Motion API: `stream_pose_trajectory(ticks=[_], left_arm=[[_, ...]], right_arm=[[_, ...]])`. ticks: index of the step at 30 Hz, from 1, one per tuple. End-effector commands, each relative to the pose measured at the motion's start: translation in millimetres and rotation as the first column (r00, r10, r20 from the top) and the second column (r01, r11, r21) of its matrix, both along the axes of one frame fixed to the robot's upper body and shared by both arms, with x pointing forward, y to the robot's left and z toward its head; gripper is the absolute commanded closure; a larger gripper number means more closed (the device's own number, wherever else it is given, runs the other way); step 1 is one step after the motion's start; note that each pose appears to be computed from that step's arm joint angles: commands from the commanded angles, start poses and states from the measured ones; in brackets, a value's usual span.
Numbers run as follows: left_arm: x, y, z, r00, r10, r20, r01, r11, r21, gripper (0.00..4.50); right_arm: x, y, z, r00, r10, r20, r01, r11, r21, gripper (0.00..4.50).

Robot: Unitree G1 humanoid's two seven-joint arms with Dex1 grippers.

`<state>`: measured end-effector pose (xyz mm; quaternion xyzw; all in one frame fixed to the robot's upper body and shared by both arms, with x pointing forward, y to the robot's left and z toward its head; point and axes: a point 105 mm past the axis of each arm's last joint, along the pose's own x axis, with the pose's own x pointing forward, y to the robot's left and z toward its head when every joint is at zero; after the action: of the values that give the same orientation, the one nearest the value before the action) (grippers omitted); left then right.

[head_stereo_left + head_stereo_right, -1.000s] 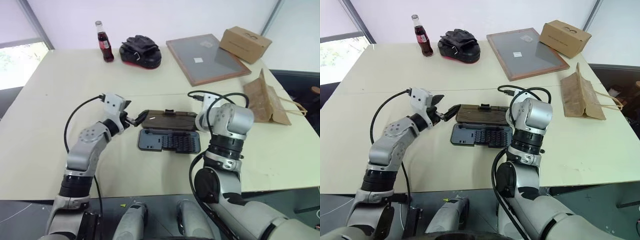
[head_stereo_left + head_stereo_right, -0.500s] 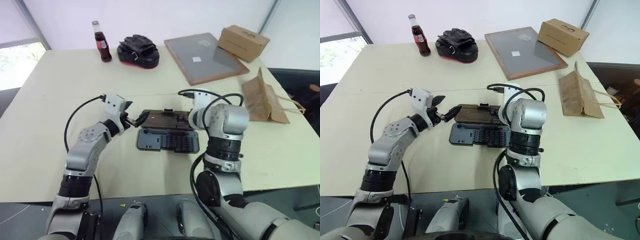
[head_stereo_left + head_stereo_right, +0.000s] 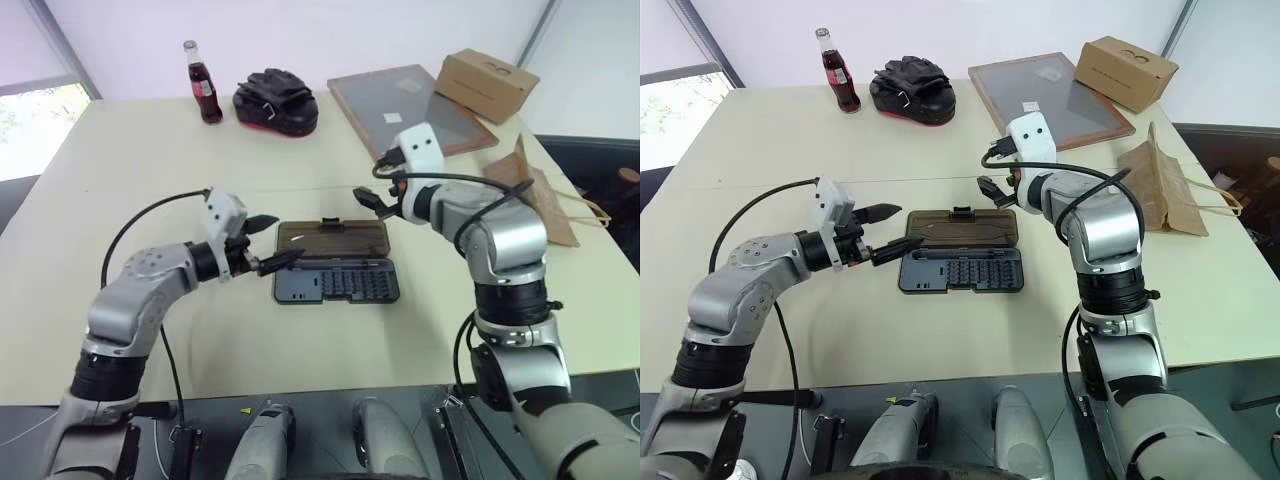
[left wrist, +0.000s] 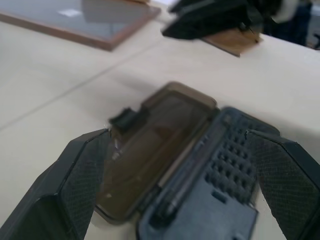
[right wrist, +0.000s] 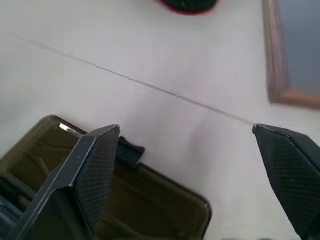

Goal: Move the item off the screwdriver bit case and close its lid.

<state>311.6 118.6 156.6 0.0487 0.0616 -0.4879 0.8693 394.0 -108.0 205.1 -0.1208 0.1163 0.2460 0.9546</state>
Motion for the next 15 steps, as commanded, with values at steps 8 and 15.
stream_pose_trajectory(ticks=[8, 15], left_arm=[[-11, -5, -18, 0.994, -0.108, 0.009, 0.106, 0.989, 0.101, 0.0], [-12, -9, -17, 0.992, -0.121, 0.033, 0.117, 0.989, 0.094, 2.89]], right_arm=[[11, 3, 9, 0.992, 0.078, 0.096, -0.073, 0.996, -0.052, 0.07], [10, 7, 6, 0.991, 0.092, 0.097, -0.087, 0.995, -0.052, 0.0]])
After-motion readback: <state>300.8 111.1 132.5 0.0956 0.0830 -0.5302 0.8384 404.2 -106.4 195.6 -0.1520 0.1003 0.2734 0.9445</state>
